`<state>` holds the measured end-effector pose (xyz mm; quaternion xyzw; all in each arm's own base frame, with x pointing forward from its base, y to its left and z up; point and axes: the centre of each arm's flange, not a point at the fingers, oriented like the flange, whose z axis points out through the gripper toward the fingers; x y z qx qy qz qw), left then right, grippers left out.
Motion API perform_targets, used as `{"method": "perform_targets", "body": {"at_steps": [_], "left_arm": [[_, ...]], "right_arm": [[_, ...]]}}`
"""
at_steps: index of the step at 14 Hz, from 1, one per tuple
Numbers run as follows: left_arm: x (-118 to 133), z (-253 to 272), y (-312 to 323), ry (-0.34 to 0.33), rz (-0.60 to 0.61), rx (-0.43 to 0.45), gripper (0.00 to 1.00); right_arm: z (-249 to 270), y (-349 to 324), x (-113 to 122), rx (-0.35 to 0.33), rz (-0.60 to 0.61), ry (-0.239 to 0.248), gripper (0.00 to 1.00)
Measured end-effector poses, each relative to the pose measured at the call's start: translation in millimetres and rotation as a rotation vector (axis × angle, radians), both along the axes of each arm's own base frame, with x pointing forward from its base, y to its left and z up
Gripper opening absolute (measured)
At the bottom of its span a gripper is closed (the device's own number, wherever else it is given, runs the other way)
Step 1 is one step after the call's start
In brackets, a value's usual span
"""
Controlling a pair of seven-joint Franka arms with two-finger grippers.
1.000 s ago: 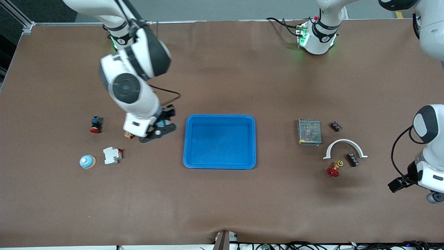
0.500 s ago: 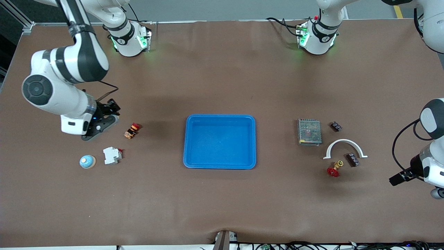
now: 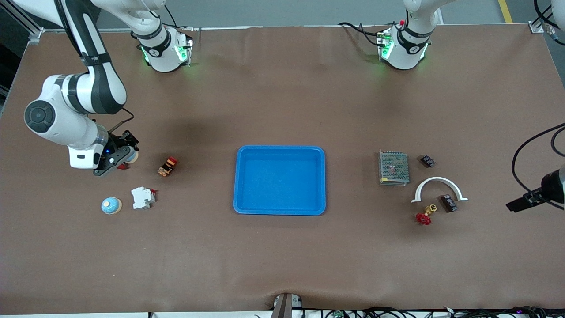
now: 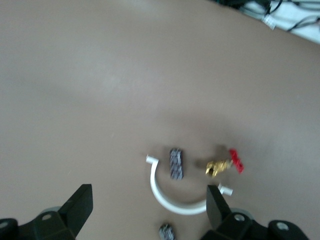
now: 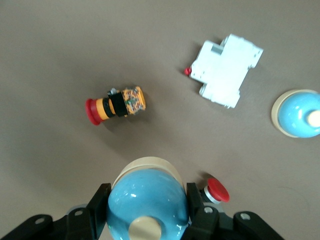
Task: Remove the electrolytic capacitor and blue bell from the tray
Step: 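Lower the blue button beside the red button and open the right gripper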
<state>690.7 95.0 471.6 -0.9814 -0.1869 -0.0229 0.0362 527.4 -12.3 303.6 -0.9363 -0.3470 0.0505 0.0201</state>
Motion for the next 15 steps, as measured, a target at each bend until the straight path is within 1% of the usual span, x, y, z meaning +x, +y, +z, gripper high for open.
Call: {"method": "perform_targets", "body": {"at_steps": [3, 5, 8, 11, 13, 14, 15], "left_arm": [[-17, 25, -12, 0.061, -0.066, 0.002, 1.00], [-26, 40, -27, 0.076, -0.103, 0.003, 1.00], [-40, 63, -55, 0.089, -0.143, 0.009, 1.00], [-56, 79, -75, 0.095, -0.186, 0.027, 1.00], [-67, 93, -83, 0.082, -0.199, 0.045, 1.00], [-73, 101, -88, 0.076, -0.203, 0.041, 1.00], [-79, 109, -93, 0.076, -0.205, 0.019, 1.00]], "right_arm": [[-19, -1, -11, 0.001, 0.000, -0.005, 0.66], [-32, 0, -15, 0.002, 0.001, 0.000, 0.66], [-54, 0, -19, 0.003, 0.001, 0.008, 0.66], [-80, 1, -28, 0.005, 0.001, -0.010, 0.66], [-95, -1, -31, 0.007, 0.011, -0.016, 0.66], [-102, -3, -31, 0.009, 0.024, -0.024, 0.66], [-111, -6, -31, 0.011, 0.032, -0.031, 0.66]]}}
